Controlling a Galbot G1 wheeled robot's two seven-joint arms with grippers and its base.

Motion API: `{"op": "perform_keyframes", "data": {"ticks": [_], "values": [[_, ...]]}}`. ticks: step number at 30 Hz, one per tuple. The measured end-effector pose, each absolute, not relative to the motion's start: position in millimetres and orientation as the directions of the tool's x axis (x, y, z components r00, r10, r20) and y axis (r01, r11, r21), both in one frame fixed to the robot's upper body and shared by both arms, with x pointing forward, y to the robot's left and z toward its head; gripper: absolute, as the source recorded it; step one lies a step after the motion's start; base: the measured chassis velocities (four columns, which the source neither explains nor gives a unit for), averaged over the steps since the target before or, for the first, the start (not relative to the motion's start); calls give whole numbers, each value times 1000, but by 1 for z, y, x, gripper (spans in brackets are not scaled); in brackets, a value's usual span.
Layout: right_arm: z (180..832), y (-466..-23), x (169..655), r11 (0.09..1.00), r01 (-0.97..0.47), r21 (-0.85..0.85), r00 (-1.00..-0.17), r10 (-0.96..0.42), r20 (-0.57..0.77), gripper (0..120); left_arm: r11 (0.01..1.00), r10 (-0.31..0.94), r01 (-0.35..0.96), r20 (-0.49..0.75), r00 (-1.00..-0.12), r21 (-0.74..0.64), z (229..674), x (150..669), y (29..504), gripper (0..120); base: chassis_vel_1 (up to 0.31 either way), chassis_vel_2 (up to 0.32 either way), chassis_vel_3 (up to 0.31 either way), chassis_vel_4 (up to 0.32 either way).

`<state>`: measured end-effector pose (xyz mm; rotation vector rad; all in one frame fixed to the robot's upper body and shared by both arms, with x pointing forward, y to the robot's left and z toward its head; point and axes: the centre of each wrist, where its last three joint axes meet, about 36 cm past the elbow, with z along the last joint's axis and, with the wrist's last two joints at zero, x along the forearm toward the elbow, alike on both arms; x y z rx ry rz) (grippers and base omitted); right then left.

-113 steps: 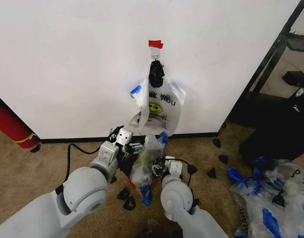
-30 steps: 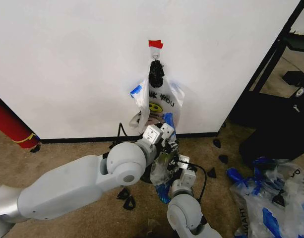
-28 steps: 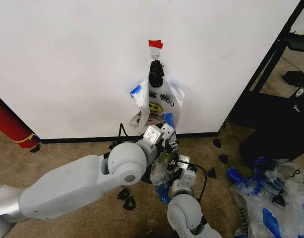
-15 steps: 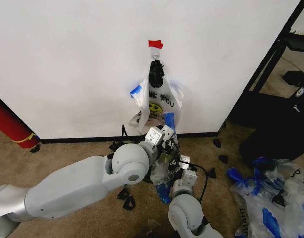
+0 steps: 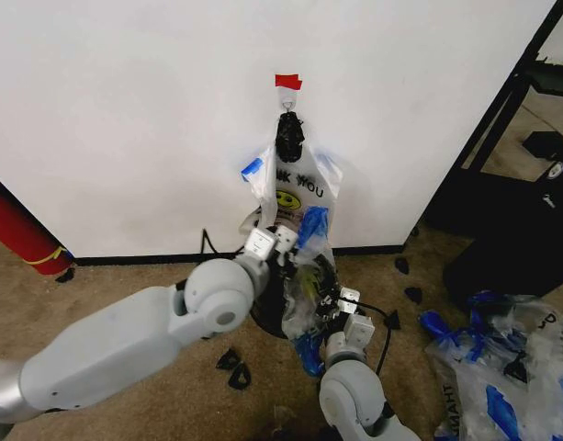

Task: Pick up the garbage bag from the wall and place it over the trash bin.

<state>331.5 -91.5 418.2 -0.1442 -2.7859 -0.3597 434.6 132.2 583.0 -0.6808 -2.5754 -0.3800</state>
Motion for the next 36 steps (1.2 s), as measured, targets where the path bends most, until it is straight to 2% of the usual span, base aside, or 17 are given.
{"op": "perform_keyframes", "data": {"ticks": [13,19,23,24,25,26,30,32,33,36], "values": [[416,-110,321,954,127,273,-944,31,330,0,873,348,464,472,-810,152,589,449,155,0,0,0,0,0],[416,-116,320,948,143,285,-940,39,340,0,873,368,470,456,-811,131,596,431,165,0,0,0,0,0],[415,-115,323,950,148,277,-941,49,334,0,842,457,531,405,-792,90,616,390,161,16,0,0,0,0],[414,-114,324,950,148,276,-941,50,334,0,841,460,534,403,-792,89,617,388,161,16,0,0,0,0],[414,-113,326,950,151,273,-942,55,332,0,831,482,549,380,-790,87,627,374,162,26,0,0,0,0],[414,-113,326,950,151,273,-942,55,332,0,831,482,549,380,-790,87,627,374,162,26,0,0,0,0],[411,-113,328,953,165,256,-941,74,330,0,824,497,558,348,-795,98,644,357,169,41,0,0,0,0],[411,-113,329,953,176,247,-940,88,329,0,814,509,572,348,-788,104,647,349,168,51,0,0,0,0],[411,-113,329,953,176,247,-940,88,329,0,814,509,572,348,-788,104,647,349,168,51,0,0,0,0],[411,-113,330,951,189,243,-939,103,327,0,789,524,606,402,-751,103,632,345,153,63,0,0,0,0]]}}
